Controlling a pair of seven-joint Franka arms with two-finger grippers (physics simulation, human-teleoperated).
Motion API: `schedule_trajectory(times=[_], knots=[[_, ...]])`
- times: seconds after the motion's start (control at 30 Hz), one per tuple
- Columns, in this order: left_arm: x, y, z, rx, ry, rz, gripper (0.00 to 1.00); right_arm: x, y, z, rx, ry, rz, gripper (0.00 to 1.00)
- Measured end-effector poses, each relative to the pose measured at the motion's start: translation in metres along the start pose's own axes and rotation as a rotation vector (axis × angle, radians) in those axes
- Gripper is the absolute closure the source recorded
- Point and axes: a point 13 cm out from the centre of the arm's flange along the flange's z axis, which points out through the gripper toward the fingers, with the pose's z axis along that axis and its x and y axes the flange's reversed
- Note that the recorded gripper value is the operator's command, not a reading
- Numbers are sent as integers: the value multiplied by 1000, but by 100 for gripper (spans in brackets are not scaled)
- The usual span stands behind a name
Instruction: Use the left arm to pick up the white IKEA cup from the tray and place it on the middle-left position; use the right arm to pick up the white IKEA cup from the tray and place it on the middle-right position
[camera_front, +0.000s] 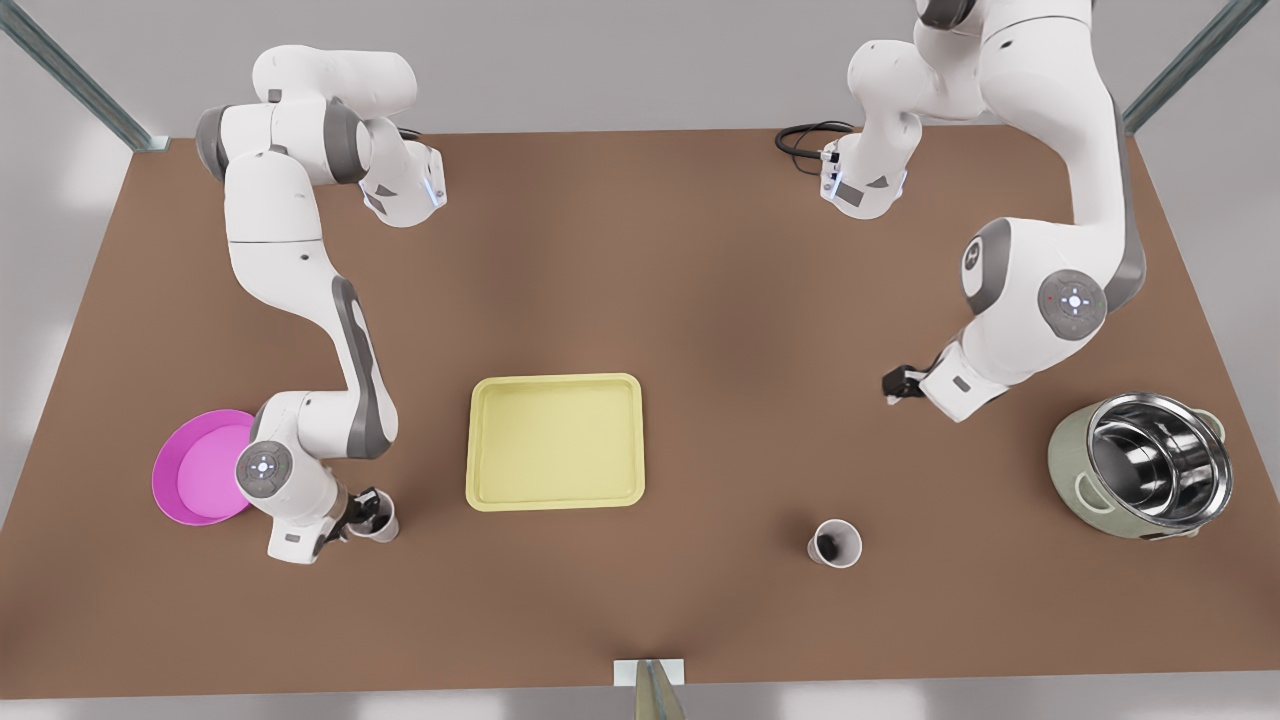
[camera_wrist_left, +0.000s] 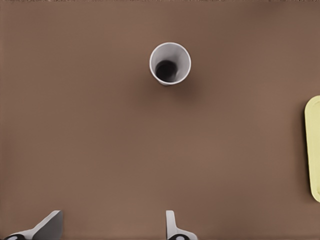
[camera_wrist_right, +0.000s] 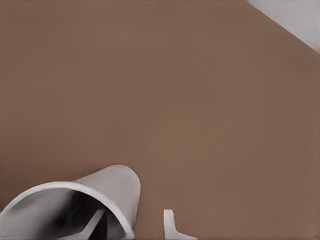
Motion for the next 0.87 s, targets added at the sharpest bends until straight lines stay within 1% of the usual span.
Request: schedule_trajectory(times=[0.13,0.23,0.37,0.4,0.43,0.47,0.53,0.57,0.6,0.67,0.77,0.87], knots=[[-3,4,-1,-1,-8,10,0,0,-3,-2,-2,-7,8,42],[-3,-13,-4,-2,-17,43,0,-16,-9,-38,14,-50,4,32],[-4,-8,-6,-4,-18,40,0,-20,-8,-74,4,-58,-1,26],[-4,-7,-6,-4,-18,39,0,-19,-7,-81,0,-57,-2,20],[-5,-6,-6,-4,-19,38,0,-19,-7,-97,-2,-61,-1,5],[-5,-5,-6,-5,-20,38,0,-26,-4,-129,-2,-90,-5,0],[-9,-5,-20,-3,-40,40,0,-30,5,-211,-7,-146,0,0],[-11,-5,-46,0,-67,41,0,-23,4,-241,-8,-155,18,0],[-9,-3,-69,3,-86,39,0,-14,-3,-267,1,-156,40,0],[-2,2,-86,3,-78,34,0,11,-24,-311,11,-141,95,0],[8,3,-87,-4,-43,36,0,35,-22,-325,-11,-65,131,0],[14,3,-85,-7,-16,39,0,40,4,-323,-40,2,125,0]])
